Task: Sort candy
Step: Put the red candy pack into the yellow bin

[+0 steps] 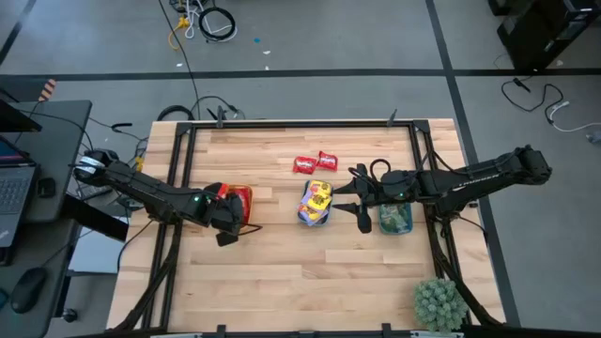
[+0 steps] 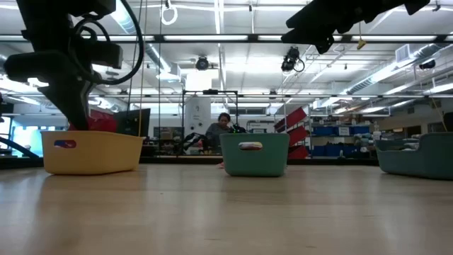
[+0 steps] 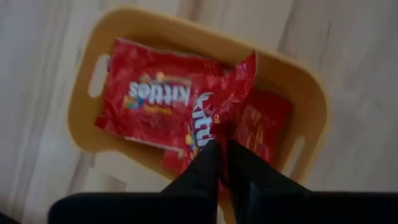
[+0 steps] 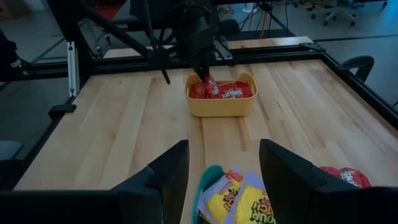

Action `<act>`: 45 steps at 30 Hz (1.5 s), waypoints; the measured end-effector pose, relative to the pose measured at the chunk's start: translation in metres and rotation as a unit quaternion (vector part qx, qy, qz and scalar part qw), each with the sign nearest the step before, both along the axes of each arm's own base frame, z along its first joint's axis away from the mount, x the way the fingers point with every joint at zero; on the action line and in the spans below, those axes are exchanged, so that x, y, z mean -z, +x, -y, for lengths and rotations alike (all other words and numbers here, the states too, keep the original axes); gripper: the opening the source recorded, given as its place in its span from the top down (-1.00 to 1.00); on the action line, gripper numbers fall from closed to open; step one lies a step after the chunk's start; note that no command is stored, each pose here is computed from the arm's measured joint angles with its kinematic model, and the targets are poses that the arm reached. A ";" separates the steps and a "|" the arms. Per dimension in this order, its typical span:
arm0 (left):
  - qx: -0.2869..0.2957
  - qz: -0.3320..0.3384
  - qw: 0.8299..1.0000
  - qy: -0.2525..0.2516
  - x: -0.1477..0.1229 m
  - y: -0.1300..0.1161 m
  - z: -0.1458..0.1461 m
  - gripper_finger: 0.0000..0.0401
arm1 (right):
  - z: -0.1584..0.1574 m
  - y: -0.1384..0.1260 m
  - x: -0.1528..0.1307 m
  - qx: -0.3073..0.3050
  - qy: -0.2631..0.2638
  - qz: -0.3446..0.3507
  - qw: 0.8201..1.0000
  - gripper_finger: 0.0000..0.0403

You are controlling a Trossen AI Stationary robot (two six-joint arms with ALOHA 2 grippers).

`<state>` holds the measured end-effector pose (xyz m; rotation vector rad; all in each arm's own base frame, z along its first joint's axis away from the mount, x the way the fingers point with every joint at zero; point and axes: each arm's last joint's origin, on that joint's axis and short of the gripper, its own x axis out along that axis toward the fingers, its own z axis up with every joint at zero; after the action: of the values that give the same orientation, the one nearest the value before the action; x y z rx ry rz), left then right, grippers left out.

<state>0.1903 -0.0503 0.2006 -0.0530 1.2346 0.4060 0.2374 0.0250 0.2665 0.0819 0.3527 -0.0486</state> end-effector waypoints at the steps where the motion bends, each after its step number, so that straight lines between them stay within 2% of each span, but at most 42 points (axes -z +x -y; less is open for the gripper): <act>1: 0.003 -0.004 1.000 -0.002 0.000 -0.001 0.000 0.84 | 0.000 0.000 0.000 0.000 0.000 0.000 1.000 0.10; 10: 0.020 0.023 0.999 -0.017 -0.017 0.009 0.004 0.32 | 0.000 0.000 0.000 0.000 0.000 0.003 1.000 0.10; 14: 0.030 0.032 0.999 -0.022 -0.024 0.012 0.006 0.21 | 0.000 0.000 0.000 -0.001 -0.001 0.003 1.000 0.10; 16: 0.023 0.030 0.999 -0.023 -0.022 0.011 0.005 0.25 | 0.000 0.000 0.000 -0.001 -0.001 0.002 1.000 0.10; 18: 0.017 0.017 0.999 -0.022 -0.015 0.007 0.004 0.37 | 0.000 0.000 0.000 -0.001 -0.002 -0.001 1.000 0.11; 24: -0.004 -0.033 0.999 -0.014 0.011 -0.007 -0.004 0.93 | 0.000 -0.001 0.003 -0.002 -0.003 -0.015 1.000 0.26; 28: -0.009 -0.019 1.000 -0.011 0.018 -0.006 -0.007 0.96 | 0.001 -0.001 0.002 0.007 0.000 -0.010 1.000 0.41; 32: -0.005 -0.004 1.000 0.002 0.014 -0.002 -0.009 0.97 | 0.009 0.001 0.004 0.074 0.006 -0.009 0.997 0.50; 39: 0.007 0.112 0.994 -0.005 -0.028 -0.003 -0.010 0.98 | 0.043 0.020 0.034 0.175 0.031 -0.068 0.982 0.45; 43: 0.019 0.217 0.976 -0.017 -0.045 -0.008 -0.015 0.98 | 0.078 0.029 0.062 0.243 0.039 -0.117 0.962 0.34; 45: 0.048 0.283 0.957 -0.034 -0.052 -0.008 -0.016 0.98 | 0.099 0.031 0.075 0.283 0.052 -0.130 0.949 0.27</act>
<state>0.1823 -0.0344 0.2531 -0.1572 0.6815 0.2377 0.2682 -0.0739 0.1916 0.2814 0.5880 -0.6155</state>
